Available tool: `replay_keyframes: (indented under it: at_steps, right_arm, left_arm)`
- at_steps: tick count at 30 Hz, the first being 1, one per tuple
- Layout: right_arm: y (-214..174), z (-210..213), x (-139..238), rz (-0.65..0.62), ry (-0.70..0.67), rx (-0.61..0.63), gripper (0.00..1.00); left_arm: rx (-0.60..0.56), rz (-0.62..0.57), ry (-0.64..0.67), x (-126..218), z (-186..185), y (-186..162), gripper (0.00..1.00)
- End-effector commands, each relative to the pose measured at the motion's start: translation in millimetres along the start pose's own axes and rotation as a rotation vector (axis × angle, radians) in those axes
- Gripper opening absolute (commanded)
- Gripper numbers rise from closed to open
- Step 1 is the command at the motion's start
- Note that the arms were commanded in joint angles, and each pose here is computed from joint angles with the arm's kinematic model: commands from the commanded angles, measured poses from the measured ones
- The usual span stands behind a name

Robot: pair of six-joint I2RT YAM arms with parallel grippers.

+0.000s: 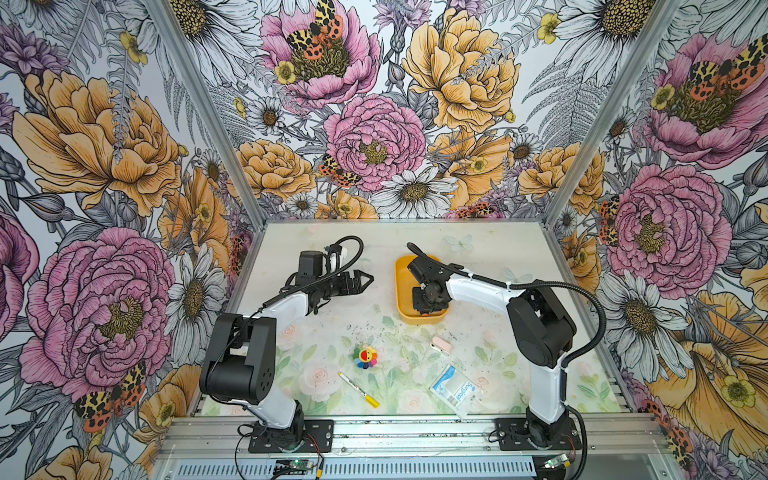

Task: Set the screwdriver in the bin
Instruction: 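Lower the screwdriver into the yellow bin and open the right gripper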

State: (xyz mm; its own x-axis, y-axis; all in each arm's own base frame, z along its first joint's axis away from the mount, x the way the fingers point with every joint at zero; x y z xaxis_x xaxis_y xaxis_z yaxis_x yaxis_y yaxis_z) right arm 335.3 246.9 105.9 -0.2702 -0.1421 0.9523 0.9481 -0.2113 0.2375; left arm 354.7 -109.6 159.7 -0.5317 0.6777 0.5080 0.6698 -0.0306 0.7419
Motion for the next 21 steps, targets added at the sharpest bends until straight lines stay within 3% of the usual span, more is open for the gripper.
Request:
replay_keyframes:
  at_steps: [1, 13, 21]
  right_arm:
    - [6, 6, -1, -0.024, -0.001, 0.0, 0.31]
    - [13, 2, 27, -0.094, -0.016, 0.029, 0.53]
    - [17, 7, 60, -0.131, 0.047, 0.072, 0.56]
  left_arm:
    - [-0.017, -0.003, 0.01, 1, 2, 3, 0.99]
    - [-0.016, -0.006, 0.012, 3, 1, 5, 0.99]
    - [-0.019, -0.01, 0.009, 4, -1, 7, 0.99]
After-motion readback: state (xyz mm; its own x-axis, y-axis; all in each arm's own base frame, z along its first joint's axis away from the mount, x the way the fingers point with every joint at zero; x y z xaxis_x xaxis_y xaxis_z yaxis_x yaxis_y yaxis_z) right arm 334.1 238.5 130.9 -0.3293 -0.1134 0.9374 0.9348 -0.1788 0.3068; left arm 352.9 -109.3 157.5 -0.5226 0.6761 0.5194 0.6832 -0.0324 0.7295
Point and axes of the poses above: each gripper's point midway between its finger pads, its own x axis back along the fingers, its own z axis along the line the jaws close on, y = z × x, the point moved 7 cm from there along x, back along the fingers, and after that the axes turned 14 degrees about -x, right-handed, at the moved point
